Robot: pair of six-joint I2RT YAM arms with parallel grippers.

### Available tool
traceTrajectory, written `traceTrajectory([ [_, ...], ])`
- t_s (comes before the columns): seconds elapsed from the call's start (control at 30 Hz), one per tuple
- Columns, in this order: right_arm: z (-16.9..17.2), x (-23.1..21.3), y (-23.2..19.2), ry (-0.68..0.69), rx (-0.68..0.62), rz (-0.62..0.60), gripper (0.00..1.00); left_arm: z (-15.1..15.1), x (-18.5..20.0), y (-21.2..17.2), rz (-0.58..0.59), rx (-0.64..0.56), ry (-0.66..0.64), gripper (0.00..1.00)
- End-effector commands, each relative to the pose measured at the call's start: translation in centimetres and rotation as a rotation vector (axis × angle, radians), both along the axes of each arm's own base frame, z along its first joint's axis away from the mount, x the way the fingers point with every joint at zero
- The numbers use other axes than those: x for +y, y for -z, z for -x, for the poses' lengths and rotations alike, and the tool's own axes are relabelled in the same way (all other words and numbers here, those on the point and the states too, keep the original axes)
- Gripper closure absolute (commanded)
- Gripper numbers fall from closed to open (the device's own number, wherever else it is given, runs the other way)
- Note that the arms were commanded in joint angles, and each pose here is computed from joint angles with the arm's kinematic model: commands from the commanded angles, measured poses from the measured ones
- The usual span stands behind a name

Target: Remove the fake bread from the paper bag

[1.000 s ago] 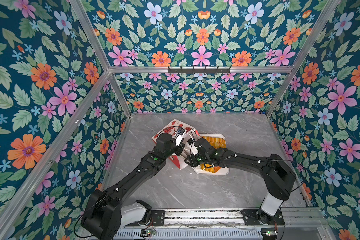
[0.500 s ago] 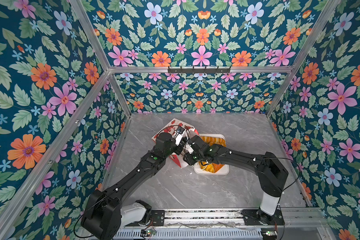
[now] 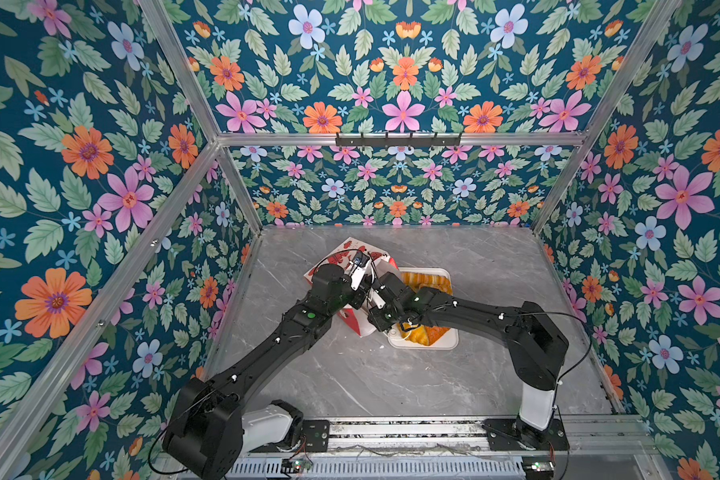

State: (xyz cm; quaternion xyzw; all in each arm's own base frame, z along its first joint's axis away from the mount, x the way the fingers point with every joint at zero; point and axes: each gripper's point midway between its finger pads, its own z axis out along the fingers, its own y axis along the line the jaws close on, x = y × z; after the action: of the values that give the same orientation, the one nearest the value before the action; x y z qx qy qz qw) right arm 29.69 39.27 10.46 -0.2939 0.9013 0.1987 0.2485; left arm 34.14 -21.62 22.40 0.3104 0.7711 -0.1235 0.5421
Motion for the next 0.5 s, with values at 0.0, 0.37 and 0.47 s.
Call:
traceTrajectory([
  [0.0,-0.1,0.4,-1.2,0.008,-0.014,-0.053,0.61,0.2,-0.4,-0.7,0.025,-0.012,0.023,1.00],
  [0.37,0.9,-1.1,-0.4,0.018,-0.007,-0.041,0.61,0.2,-0.5,-0.4,0.049,0.014,0.024,1.00],
  [0.47,1.1,-1.3,-0.3,0.015,-0.004,-0.045,0.61,0.0,-0.5,-0.5,0.066,0.031,0.032,1.00],
])
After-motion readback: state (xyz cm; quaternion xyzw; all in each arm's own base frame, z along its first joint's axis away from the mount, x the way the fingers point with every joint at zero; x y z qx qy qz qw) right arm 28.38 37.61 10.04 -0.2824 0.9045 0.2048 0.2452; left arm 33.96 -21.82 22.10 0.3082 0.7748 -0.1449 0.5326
